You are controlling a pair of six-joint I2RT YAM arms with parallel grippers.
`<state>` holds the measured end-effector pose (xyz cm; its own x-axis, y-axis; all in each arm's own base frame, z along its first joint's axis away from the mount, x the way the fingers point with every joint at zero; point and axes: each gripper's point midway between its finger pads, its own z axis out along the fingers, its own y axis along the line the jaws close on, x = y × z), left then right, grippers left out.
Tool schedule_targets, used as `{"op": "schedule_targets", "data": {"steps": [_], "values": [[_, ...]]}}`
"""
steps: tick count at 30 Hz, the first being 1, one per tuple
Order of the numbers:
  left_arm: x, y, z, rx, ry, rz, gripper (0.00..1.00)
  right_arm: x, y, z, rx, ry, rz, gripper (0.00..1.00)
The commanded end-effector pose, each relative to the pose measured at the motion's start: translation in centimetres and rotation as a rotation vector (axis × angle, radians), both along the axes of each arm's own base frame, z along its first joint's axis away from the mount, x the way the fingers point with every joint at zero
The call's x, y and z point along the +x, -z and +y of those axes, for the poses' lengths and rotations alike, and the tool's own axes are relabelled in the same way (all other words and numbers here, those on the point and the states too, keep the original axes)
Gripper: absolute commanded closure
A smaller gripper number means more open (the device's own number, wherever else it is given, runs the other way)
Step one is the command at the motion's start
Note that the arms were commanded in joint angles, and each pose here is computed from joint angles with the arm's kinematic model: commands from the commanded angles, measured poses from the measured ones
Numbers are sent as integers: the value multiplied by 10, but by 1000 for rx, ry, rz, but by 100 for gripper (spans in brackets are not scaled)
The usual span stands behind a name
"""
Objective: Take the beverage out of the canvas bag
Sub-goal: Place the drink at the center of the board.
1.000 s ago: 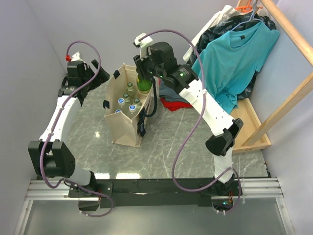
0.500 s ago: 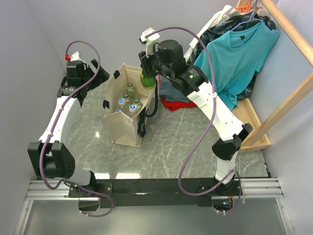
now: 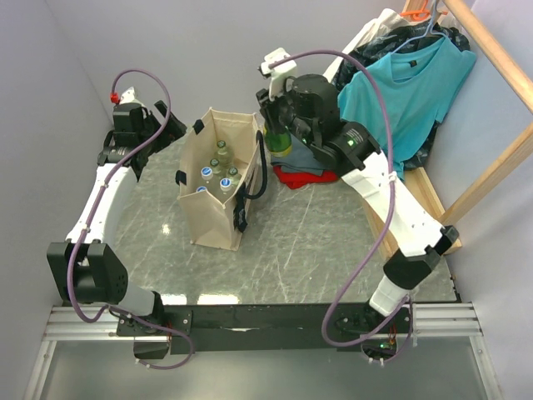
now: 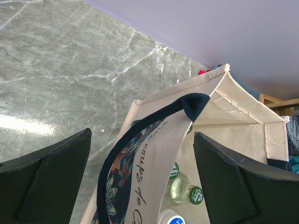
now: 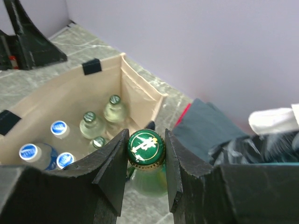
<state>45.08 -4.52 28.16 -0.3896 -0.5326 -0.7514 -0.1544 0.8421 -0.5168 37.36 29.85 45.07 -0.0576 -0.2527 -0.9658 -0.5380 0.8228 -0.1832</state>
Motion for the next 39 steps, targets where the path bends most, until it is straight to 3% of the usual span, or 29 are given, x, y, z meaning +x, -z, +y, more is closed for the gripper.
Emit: {"op": "schedule_targets", "data": {"steps": [1,11,24,39], "values": [[-4,-23,2,1,-14,-74,4,-24,-105,-39,205,68,-266,100],[-4,-23,-2,-10,-1,-76,4,-17,-60,-55,192,141,-194,100],[-4,-19,-3,-18,3,-69,4,1,-1,-80,305,128,-41,100],[-4,-16,0,-12,-15,-65,4,27,79,-72,288,151,77,100]]}}
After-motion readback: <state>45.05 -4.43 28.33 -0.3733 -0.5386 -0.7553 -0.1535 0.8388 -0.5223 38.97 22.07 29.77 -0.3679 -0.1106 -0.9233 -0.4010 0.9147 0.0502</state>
